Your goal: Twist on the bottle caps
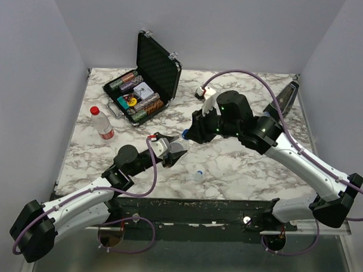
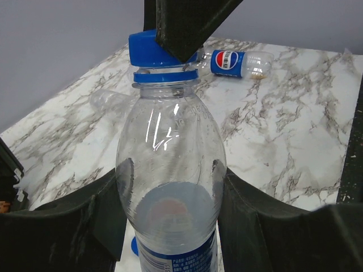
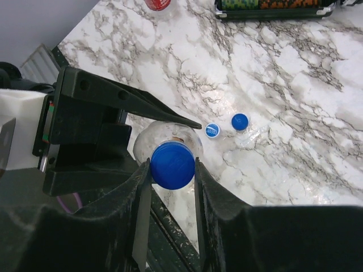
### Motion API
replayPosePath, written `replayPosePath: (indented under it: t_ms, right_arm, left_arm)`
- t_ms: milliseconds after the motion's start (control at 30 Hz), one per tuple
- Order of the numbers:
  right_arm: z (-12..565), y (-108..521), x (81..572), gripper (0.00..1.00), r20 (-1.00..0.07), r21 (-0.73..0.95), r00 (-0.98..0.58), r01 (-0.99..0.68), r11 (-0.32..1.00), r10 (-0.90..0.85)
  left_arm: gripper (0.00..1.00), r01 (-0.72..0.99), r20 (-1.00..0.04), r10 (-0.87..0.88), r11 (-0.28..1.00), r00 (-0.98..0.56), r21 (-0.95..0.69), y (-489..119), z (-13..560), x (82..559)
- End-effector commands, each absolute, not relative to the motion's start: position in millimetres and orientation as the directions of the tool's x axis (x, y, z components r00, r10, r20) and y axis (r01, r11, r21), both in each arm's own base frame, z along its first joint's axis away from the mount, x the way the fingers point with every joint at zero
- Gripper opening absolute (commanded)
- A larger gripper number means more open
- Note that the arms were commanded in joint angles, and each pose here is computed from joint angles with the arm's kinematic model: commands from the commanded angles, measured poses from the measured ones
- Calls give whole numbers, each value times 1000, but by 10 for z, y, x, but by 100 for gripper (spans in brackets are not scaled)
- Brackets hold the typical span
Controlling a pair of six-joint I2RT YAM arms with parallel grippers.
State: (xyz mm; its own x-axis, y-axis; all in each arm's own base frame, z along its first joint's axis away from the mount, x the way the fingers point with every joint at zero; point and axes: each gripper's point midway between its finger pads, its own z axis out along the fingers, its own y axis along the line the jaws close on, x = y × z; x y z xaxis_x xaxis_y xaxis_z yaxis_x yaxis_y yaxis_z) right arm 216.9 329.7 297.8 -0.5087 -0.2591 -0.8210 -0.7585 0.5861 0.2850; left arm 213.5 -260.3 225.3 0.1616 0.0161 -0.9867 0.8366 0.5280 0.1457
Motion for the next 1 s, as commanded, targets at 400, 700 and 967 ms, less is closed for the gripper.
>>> replayPosePath:
  t_ms: [400, 700, 967]
  right_arm:
    - [2972, 3089, 1609, 1, -884, 175, -239, -966, 189, -401]
    - [3010, 3058, 1471, 1, -910, 111, -128, -992, 67, -394]
    - [3020, 3062, 1362, 1, -921, 83, -68, -996, -22, -383]
  left_arm:
    - [0, 926, -945, -223, 347, 238, 151, -2806, 2930, 1750]
    - [0, 945, -941, -248, 286, 231, 157, -2845, 2956, 1638]
    - [0, 961, -937, -274, 227, 217, 156, -2887, 2998, 1541]
